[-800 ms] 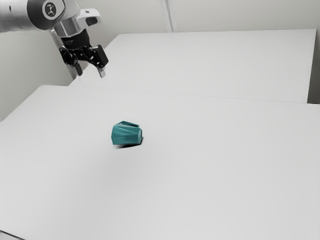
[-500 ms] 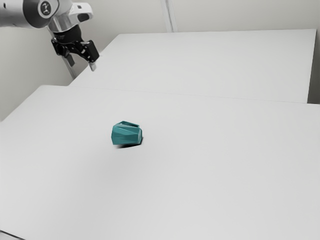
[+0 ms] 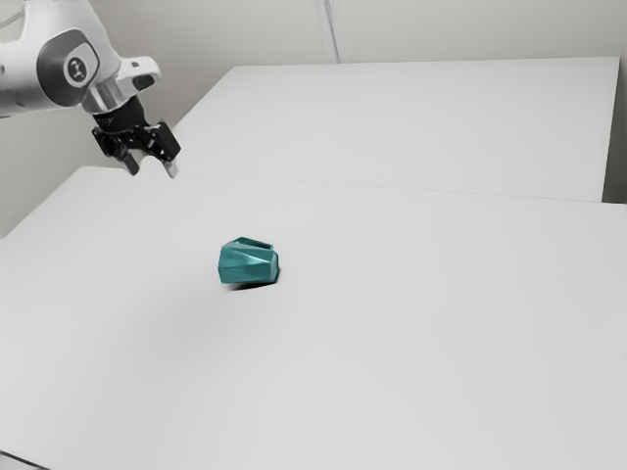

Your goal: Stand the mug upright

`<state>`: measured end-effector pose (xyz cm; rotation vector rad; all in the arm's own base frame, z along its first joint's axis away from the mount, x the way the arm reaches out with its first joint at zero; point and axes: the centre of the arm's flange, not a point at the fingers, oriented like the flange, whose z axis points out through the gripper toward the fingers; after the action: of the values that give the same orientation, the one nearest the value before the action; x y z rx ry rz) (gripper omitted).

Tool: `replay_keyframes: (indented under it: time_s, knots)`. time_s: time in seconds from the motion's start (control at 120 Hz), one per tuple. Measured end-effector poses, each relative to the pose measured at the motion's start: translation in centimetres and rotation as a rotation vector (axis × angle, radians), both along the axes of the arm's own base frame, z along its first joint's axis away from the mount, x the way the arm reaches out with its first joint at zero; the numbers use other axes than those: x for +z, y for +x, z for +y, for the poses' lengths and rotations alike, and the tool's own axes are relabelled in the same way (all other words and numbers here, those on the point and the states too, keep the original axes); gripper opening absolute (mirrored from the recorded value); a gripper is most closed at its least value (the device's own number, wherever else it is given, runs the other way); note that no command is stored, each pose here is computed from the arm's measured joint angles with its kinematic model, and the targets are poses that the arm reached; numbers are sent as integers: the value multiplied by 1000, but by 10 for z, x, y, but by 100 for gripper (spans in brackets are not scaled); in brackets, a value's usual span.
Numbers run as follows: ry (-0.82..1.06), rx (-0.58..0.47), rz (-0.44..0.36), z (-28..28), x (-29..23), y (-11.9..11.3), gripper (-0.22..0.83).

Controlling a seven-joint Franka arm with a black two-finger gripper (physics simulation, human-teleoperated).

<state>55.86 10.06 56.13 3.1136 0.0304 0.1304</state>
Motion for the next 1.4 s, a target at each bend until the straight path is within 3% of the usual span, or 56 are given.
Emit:
replay_keyframes:
  time_s: [0.392, 0.733, 0.967, 1.4]
  knots:
    - [-315, 152, 3, 52, -69, -27, 59]
    - [-581, 220, -27, 95, -114, -48, 59]
    - [-752, 184, 7, 86, -165, -37, 59]
    - [-947, 137, -61, 107, -231, -23, 58]
